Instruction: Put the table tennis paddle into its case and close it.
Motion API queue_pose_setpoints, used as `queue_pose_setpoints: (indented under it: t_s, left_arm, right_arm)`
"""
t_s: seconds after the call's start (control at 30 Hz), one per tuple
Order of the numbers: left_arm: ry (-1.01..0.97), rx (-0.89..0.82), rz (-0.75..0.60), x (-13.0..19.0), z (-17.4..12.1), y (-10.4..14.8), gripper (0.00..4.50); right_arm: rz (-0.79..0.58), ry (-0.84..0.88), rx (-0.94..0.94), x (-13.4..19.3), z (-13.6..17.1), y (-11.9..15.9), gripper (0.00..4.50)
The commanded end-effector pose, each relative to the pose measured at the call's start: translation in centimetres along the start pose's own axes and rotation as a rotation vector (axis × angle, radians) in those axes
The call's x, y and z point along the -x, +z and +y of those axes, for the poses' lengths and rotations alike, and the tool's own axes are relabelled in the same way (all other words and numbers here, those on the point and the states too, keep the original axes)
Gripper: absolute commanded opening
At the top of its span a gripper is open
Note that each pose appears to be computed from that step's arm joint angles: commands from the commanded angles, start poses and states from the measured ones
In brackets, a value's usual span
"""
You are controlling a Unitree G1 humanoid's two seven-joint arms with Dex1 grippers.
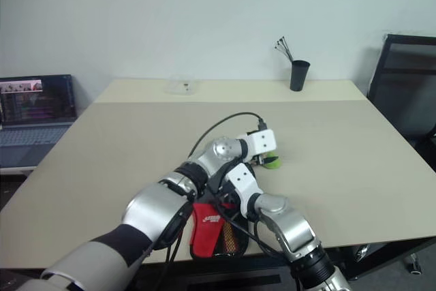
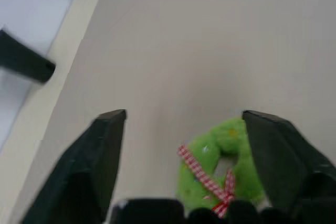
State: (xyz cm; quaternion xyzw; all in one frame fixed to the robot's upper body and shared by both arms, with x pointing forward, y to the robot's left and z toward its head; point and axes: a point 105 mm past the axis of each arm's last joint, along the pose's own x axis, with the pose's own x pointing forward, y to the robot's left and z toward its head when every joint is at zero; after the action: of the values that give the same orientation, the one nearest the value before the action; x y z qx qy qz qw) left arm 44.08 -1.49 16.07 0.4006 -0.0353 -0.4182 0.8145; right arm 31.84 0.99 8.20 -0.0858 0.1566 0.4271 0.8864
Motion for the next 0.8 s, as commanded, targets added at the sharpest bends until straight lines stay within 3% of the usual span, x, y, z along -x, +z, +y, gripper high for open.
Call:
queue_pose_setpoints:
  t_s: [0.03, 0.27, 0.33, 0.5, 0.63, 0.8]
  left_arm:
    - [0.167, 0.072, -0.054, 1.5, 5.1, 1.9, 4.48]
    - [0.238, 0.193, -0.113, 4.4, 9.0, 1.4, 4.48]
    - [0.209, 0.287, -0.156, 5.4, 9.2, 0.6, 4.48]
    - [-0.017, 0.481, -0.256, 7.5, 6.3, -2.3, 4.48]
    - [-0.139, 0.537, -0.262, 8.9, 4.0, -4.4, 4.48]
    - [-0.143, 0.593, -0.233, 9.3, 3.2, -5.7, 4.48]
  right_arm:
    - [0.159, 0.016, -0.098, -0.4, 0.2, -4.0, 4.5]
    - [0.097, 0.031, -0.12, -0.4, 0.4, -1.8, 4.5]
    - [0.034, 0.041, -0.148, -0.1, 0.4, 0.1, 4.5]
    - [-0.116, 0.03, -0.157, 1.7, -0.4, 4.9, 4.5]
    - [-0.179, 0.032, -0.103, 3.1, -0.8, 7.7, 4.5]
    - [-0.18, -0.005, 0.031, 5.5, -2.4, 8.8, 4.5]
